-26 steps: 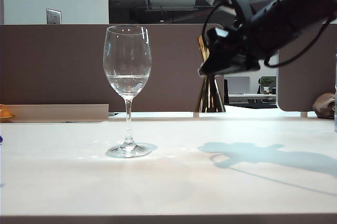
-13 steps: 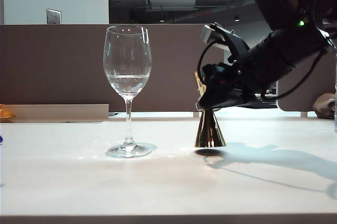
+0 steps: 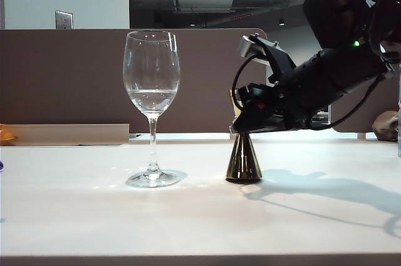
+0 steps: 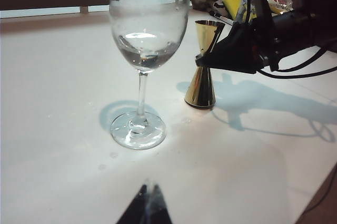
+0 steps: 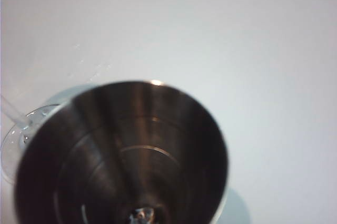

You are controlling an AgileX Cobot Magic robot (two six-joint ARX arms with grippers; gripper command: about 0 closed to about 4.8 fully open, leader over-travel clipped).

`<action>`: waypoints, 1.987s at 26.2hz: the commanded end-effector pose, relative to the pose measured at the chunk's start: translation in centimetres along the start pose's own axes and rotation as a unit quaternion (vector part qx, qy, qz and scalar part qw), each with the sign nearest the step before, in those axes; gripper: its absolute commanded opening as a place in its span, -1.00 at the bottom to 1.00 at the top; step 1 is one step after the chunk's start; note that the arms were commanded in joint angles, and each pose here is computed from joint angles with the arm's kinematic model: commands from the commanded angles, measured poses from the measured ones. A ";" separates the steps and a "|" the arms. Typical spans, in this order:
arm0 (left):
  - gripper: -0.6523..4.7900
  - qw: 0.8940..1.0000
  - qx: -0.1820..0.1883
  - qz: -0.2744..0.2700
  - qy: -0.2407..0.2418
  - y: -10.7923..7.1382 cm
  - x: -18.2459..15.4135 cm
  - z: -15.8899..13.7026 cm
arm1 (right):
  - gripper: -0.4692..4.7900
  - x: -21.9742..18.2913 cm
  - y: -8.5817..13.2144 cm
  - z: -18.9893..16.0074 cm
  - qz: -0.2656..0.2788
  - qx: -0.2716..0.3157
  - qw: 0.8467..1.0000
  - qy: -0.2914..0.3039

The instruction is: Pick up the jigger and pour the water inside into the glass.

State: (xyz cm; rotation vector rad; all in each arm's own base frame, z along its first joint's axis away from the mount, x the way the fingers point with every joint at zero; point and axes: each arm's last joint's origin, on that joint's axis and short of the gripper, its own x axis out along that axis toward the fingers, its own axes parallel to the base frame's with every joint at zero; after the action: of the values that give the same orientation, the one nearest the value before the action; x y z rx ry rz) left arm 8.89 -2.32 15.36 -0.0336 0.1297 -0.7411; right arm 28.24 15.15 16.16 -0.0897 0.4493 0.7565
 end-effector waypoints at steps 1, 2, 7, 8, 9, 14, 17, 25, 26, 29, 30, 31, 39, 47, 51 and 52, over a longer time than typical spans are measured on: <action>-0.78 1.000 0.004 -0.002 0.000 0.0 0.0 0.0 | -0.47 0.0 0.0 -0.6 0.001 0.008 1.000 0.020; -0.78 1.000 0.004 -0.002 0.000 0.0 0.0 0.0 | -0.46 0.0 0.0 -0.6 0.001 0.008 1.000 0.021; -0.78 1.000 0.004 -0.002 0.000 0.0 0.0 0.0 | -0.46 0.0 0.0 -0.8 0.001 0.009 1.000 0.025; -0.78 1.000 0.004 -0.002 0.000 0.0 0.0 0.0 | -0.44 0.0 0.1 -0.9 0.001 0.010 1.000 0.026; -0.78 1.000 0.004 -0.002 0.000 0.0 0.0 0.0 | -0.38 0.0 0.1 -1.0 0.001 0.010 1.000 0.028; -0.78 1.000 0.004 -0.002 0.000 0.0 0.0 0.0 | -0.09 -0.4 0.4 -2.5 0.004 0.016 0.999 0.048; -0.78 1.000 0.004 -0.002 0.000 0.0 0.0 0.0 | 0.16 -0.7 0.5 -2.7 0.004 0.016 0.999 0.050; -0.78 1.000 0.004 -0.002 0.000 0.0 0.0 0.0 | 0.19 -4.0 1.4 -1.5 0.000 0.017 1.000 0.019; -0.78 1.000 0.004 -0.002 0.000 0.0 0.0 0.0 | 0.19 -4.4 1.5 -1.5 0.000 0.017 1.000 0.017; -0.78 1.000 0.004 -0.002 0.000 0.0 0.0 0.0 | 0.19 -6.1 2.0 -1.7 -0.001 0.017 1.000 0.014; -0.78 1.000 0.004 -0.002 0.000 0.0 0.0 0.0 | 0.19 -6.6 2.2 -1.8 -0.004 0.019 1.000 0.015; -0.78 1.000 0.004 -0.002 0.000 0.0 0.0 0.0 | 0.19 -7.4 2.3 -2.0 -0.010 0.020 1.000 0.015; -0.78 1.000 0.004 -0.002 0.000 0.0 0.0 0.0 | -0.84 -14.0 4.1 -2.4 -0.052 0.012 0.997 -0.054; -0.78 1.000 0.004 -0.002 0.000 0.0 0.0 0.0 | -0.84 -17.4 4.7 -3.6 -0.130 0.001 0.981 -0.141; -0.78 1.000 0.004 -0.002 0.000 0.0 0.0 0.0 | -0.84 -18.4 4.3 -4.4 -0.178 0.008 0.970 -0.167; -0.78 1.000 0.004 -0.002 0.000 0.0 0.0 0.0 | -0.84 -18.6 4.1 -4.6 -0.185 0.010 0.968 -0.170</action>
State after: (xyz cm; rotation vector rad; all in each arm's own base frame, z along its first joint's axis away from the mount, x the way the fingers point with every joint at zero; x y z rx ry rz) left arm 8.89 -2.32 15.36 -0.0336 0.1297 -0.7411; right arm 11.97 5.47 20.08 -0.0329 0.1287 0.4212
